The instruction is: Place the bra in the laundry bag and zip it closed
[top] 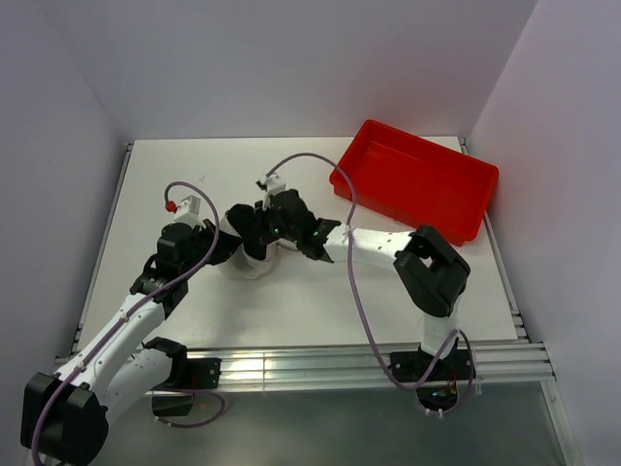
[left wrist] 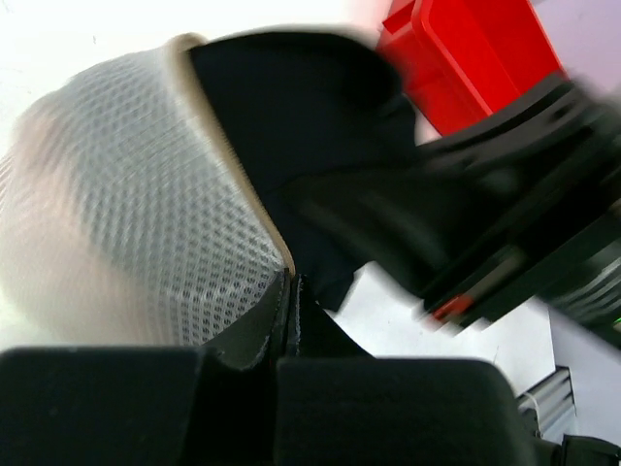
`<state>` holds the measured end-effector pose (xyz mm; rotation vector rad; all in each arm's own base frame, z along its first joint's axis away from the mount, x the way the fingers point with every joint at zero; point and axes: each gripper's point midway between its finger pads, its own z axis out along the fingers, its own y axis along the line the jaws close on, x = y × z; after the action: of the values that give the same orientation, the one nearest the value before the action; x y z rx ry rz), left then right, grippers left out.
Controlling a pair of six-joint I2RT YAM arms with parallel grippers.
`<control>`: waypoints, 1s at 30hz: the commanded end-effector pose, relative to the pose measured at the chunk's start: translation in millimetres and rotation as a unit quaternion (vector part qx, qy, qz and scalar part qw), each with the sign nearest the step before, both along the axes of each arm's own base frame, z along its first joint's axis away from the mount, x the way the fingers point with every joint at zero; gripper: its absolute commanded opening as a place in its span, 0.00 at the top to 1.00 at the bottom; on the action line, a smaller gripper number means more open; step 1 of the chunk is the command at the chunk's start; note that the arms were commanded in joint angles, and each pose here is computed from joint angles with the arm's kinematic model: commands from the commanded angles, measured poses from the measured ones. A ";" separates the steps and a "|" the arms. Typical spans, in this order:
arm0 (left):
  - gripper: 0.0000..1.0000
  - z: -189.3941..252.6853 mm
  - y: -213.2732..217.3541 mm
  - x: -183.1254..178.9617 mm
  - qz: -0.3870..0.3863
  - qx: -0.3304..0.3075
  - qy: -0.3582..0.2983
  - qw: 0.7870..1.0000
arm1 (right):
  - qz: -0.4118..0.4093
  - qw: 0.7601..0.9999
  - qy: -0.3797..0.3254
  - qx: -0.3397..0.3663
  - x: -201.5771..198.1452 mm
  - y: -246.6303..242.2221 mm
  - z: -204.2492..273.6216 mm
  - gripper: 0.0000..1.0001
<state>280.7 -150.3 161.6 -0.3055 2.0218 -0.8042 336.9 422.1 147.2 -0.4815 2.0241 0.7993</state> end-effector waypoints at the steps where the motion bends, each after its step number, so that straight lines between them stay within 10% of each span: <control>1: 1.00 30.1 -13.0 6.0 -0.029 -0.023 -0.047 0.998 | -0.016 0.999 -0.001 0.034 -12.9 23.8 -11.0 1.00; 15: 1.00 34.7 -5.4 16.1 -0.005 -0.010 -0.070 0.998 | 0.024 0.999 0.006 0.027 -56.7 3.7 14.1 1.00; 26: 1.00 30.3 -8.9 3.2 -0.023 -0.022 -0.073 0.997 | 0.065 0.989 0.130 -0.022 -81.8 36.7 -59.1 1.00; 30: 1.00 4.6 0.8 -8.8 -0.006 -0.016 -0.051 0.999 | 0.038 0.991 0.129 -0.025 -74.9 33.0 -61.2 0.82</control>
<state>273.1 -151.5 161.2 -0.2694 1.9748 -0.8378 268.5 446.1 70.7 -0.5230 2.2828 0.8620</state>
